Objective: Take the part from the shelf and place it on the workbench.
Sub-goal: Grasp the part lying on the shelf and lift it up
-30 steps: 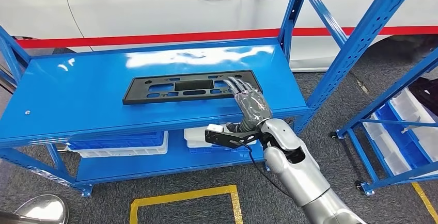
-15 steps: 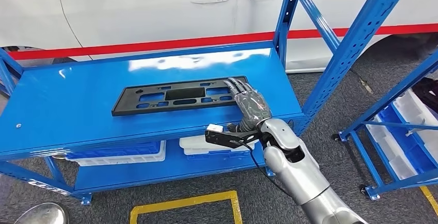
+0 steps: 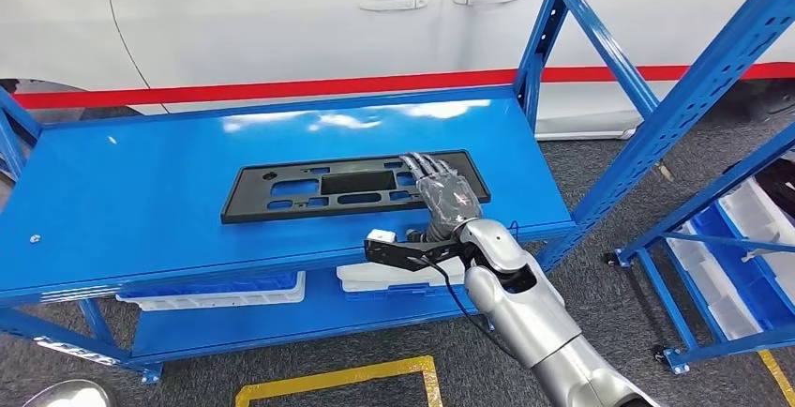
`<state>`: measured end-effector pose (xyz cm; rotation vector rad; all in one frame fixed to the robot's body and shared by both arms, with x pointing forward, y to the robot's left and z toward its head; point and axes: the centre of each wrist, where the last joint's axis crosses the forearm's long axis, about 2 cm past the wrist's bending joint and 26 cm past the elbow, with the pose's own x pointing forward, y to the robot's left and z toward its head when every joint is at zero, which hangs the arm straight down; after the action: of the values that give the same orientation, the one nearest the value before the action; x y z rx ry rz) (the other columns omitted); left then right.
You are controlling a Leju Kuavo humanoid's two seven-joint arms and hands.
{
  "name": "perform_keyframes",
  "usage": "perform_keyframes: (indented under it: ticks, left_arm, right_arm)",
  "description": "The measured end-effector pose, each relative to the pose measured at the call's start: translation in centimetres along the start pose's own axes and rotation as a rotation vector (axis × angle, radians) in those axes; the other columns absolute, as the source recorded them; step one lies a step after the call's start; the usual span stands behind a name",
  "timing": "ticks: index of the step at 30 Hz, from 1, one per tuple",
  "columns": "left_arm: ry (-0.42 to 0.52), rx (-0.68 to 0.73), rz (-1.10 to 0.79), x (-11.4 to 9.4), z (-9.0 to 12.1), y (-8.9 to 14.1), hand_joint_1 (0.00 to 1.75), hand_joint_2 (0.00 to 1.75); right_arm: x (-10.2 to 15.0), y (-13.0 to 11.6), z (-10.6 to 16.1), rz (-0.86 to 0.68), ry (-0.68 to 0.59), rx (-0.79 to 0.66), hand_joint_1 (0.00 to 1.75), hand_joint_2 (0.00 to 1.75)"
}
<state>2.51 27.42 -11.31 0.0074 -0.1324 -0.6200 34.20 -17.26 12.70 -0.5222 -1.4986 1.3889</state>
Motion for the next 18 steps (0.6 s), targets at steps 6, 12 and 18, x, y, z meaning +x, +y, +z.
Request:
perform_keyframes:
  ticks: [6, 12, 18]
  left_arm:
    - [-0.003, -0.010, 0.001, 0.1, 0.0, -0.4, 0.00, 0.00]
    - [-0.008, -0.011, 0.001, 0.3, 0.0, -0.3, 0.00, 0.00]
    - [-0.004, -0.011, -0.002, 0.0, 0.0, -0.4, 0.00, 0.00]
  right_arm:
    - [-0.5, 0.5, -0.3, 0.013, 0.025, 0.023, 0.00, 1.75]
    - [-0.3, 0.8, -0.6, 0.016, 0.031, 0.032, 0.00, 1.75]
    - [-0.8, 1.5, -0.6, 0.067, 0.078, 0.045, 0.00, 1.75]
